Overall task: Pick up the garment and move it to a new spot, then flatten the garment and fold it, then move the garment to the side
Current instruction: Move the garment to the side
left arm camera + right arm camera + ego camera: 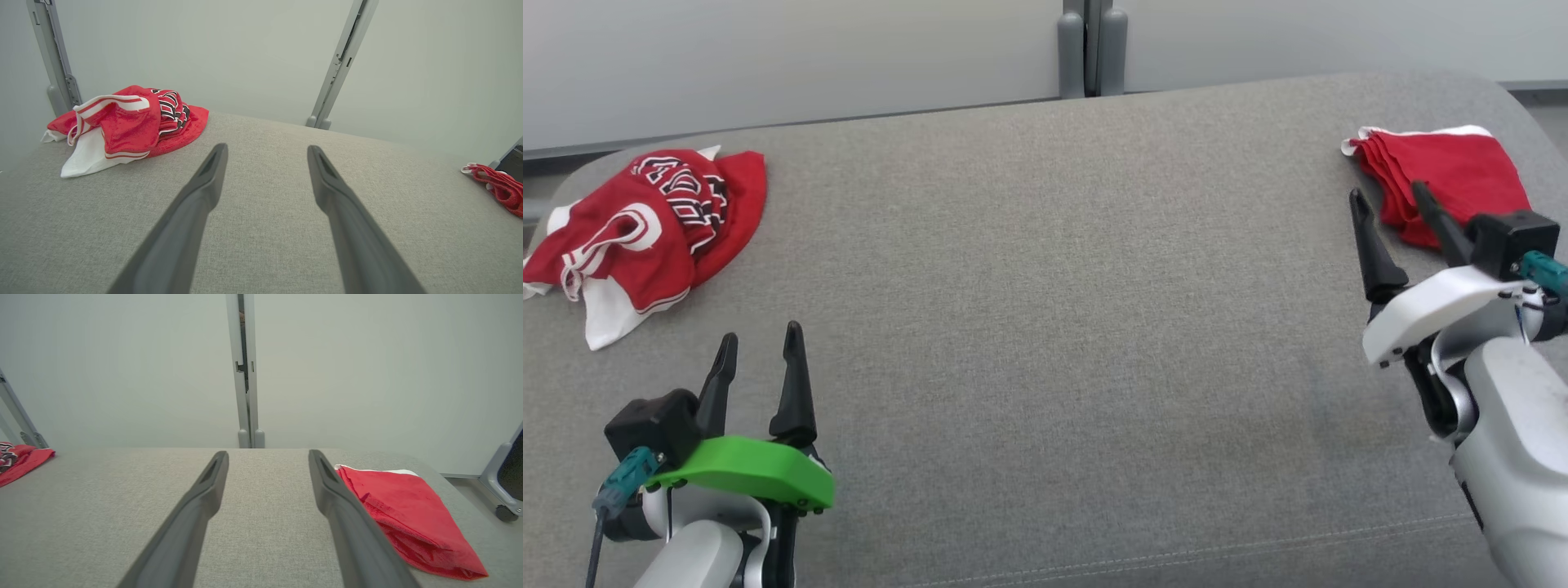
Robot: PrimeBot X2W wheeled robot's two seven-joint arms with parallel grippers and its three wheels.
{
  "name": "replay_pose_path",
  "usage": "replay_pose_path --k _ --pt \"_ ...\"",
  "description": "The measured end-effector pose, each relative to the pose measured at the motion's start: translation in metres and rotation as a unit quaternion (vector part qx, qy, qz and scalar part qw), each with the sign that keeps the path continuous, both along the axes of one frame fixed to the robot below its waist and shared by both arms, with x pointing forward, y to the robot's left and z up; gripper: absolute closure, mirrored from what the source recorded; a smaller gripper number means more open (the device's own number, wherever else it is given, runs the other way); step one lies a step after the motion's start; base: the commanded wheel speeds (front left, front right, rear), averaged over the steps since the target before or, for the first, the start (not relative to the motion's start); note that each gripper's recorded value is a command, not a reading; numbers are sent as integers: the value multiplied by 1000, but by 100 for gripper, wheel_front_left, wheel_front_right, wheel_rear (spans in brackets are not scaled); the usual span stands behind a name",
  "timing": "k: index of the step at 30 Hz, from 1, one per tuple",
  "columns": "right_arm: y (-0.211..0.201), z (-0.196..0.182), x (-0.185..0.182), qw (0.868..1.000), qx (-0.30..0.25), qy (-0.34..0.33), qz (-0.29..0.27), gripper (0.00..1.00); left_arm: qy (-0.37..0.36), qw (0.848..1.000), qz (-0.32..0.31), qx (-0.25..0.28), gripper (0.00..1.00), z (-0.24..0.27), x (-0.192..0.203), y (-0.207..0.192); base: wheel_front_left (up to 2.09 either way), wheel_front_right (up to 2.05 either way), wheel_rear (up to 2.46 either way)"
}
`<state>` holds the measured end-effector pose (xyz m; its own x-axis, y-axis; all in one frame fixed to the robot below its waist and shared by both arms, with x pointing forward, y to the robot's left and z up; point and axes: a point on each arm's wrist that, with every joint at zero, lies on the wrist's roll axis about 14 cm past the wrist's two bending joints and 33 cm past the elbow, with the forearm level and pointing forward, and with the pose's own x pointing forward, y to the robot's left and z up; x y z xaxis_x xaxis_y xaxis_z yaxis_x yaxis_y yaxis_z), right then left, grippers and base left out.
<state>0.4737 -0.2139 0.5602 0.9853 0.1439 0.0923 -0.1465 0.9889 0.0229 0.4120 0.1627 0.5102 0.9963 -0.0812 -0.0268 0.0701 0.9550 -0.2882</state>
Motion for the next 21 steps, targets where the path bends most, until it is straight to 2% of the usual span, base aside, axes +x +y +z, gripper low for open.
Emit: replay_pose_path --k 12,21 --pt "60 2 -51 998 56 -7 31 0 -3 999 36 -8 0 0 -32 27 0 0 0" --pt "78 -12 -73 998 54 22 36 0 10 999 40 -7 0 -14 -45 29 0 0 0"
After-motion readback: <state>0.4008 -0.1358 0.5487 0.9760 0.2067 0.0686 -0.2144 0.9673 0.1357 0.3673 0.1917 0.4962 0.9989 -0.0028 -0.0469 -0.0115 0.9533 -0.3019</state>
